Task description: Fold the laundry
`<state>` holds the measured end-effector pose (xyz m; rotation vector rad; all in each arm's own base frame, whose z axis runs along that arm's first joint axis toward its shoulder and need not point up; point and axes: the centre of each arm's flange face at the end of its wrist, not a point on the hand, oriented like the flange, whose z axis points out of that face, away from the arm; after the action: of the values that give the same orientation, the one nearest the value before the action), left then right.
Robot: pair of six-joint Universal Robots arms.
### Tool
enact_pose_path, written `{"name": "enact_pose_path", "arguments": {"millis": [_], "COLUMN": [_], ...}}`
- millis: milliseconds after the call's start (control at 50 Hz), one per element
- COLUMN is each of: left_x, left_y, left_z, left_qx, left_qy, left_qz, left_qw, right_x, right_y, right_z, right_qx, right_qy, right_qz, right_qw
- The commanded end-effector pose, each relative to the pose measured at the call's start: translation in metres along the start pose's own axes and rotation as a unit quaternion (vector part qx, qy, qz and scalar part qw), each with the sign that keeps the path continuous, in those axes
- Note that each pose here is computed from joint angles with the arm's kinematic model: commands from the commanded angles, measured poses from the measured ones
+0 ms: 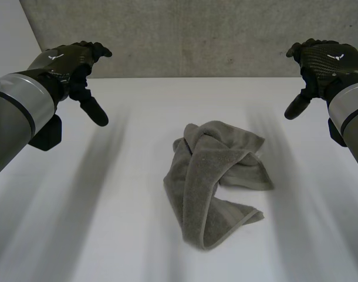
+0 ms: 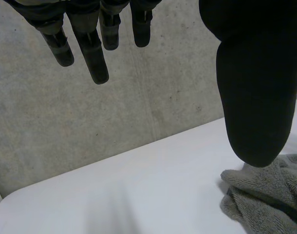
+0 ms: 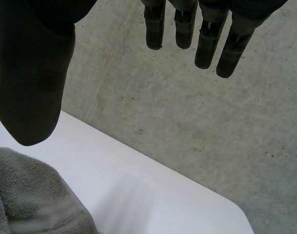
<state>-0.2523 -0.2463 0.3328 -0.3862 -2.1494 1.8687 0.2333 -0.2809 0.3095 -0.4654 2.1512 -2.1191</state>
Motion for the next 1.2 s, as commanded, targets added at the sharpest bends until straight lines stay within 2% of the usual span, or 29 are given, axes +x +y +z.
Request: {"name": "enact_pose_path", "arguments": {"millis": [20,100,140,160,200,320,420,560,700,860,1040,1200], "left_x": [0.001,0.012,0.019,0.019,0.034,0.052,0.074,0.080,0.085,0.094,0.104,0.106], "left_y": [0.001,0.007,0.012,0.012,0.024,0.052,0.096,0.144,0.193,0.215,0.218,0.184], "left_z": [-0.002,-0.006,-0.010,-0.010,-0.015,-0.012,-0.006,0.006,0.019,0.020,0.024,0.042], "left_qx": [0.000,-0.008,-0.015,-0.015,-0.030,-0.063,-0.117,-0.173,-0.216,-0.227,-0.201,-0.111], "left_qy": [0.003,0.020,0.032,0.032,0.057,0.080,0.101,0.087,0.069,0.077,0.091,0.072], "left_qz": [-0.003,-0.002,-0.002,-0.002,-0.010,-0.038,-0.046,-0.055,-0.105,-0.101,-0.105,-0.115], "left_qw": [1.000,1.000,0.999,0.999,0.998,0.994,0.987,0.980,0.968,0.965,0.970,0.985], "right_x": [-0.004,-0.008,-0.013,-0.013,-0.013,-0.012,-0.018,-0.023,-0.028,-0.036,-0.032,-0.028], "right_y": [0.003,0.002,0.010,0.010,0.022,0.041,0.068,0.102,0.142,0.165,0.160,0.101], "right_z": [0.004,0.005,0.011,0.011,0.015,0.020,0.029,0.039,0.049,0.058,0.069,0.066], "right_qx": [-0.001,0.005,0.000,0.000,-0.015,-0.044,-0.069,-0.101,-0.158,-0.171,-0.140,-0.059], "right_qy": [-0.025,-0.051,-0.082,-0.082,-0.101,-0.129,-0.183,-0.229,-0.236,-0.225,-0.181,-0.172], "right_qz": [-0.009,-0.028,-0.077,-0.077,-0.135,-0.182,-0.167,-0.140,-0.077,0.003,0.024,0.025], "right_qw": [1.000,0.998,0.994,0.994,0.985,0.974,0.966,0.958,0.956,0.959,0.973,0.983]}}
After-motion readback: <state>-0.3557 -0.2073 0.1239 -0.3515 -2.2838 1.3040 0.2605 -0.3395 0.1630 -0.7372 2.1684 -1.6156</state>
